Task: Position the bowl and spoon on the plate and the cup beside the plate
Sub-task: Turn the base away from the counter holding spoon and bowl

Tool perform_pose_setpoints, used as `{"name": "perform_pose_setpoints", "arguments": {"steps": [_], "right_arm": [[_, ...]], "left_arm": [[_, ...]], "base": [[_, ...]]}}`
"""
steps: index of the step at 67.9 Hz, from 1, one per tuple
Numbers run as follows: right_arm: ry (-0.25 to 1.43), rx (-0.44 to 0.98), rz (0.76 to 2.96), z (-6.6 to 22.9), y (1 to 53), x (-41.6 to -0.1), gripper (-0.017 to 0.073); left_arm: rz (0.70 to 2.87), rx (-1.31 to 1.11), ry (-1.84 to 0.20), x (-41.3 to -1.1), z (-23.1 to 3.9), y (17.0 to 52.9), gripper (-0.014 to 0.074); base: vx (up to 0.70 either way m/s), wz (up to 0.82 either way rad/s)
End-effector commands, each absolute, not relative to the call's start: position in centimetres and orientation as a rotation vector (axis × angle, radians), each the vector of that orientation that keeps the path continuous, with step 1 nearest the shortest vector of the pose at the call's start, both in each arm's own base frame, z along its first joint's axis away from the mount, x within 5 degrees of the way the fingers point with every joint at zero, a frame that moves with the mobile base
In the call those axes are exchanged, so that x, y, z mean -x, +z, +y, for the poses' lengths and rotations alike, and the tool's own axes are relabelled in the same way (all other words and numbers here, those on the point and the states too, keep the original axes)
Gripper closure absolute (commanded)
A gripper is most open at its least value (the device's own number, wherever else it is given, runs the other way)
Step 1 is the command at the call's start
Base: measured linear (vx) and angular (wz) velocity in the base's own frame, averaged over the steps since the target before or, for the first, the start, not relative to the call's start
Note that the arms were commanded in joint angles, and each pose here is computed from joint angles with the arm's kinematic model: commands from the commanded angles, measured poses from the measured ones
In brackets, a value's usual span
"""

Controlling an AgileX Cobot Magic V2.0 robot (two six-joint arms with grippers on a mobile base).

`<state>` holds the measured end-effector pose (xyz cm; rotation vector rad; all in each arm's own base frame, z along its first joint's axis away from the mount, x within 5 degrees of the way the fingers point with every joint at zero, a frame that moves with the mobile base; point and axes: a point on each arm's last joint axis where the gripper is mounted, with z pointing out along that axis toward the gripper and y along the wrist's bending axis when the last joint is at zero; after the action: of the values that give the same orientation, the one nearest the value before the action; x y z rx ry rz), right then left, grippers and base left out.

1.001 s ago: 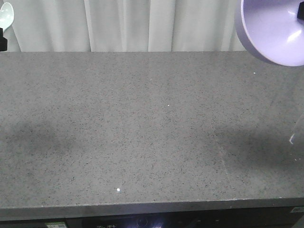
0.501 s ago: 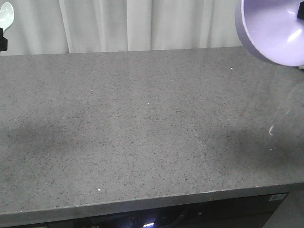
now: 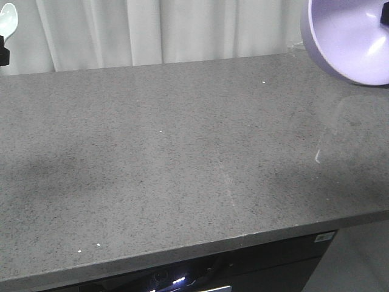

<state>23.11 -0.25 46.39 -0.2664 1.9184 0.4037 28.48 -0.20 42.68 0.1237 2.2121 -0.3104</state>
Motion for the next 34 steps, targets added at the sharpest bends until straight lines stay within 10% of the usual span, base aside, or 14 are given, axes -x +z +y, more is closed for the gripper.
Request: {"name": "perform_pose_setpoints", "arguments": {"steps": [1, 34], "right_arm": [[0.398, 0.238, 1.818, -0.19, 48.26, -22.41, 0.0562], [0.399, 0.239, 1.818, -0.18, 48.25, -22.4, 0.0562]], "left_arm": [[2.104, -0.104, -0.317, -27.8, -0.31, 44.65, 0.0601], [2.104, -0.104, -0.317, -27.8, -0.31, 44.65, 0.0601]], "base": [[-0.02, -0.17], [-0.02, -0.17]]}}
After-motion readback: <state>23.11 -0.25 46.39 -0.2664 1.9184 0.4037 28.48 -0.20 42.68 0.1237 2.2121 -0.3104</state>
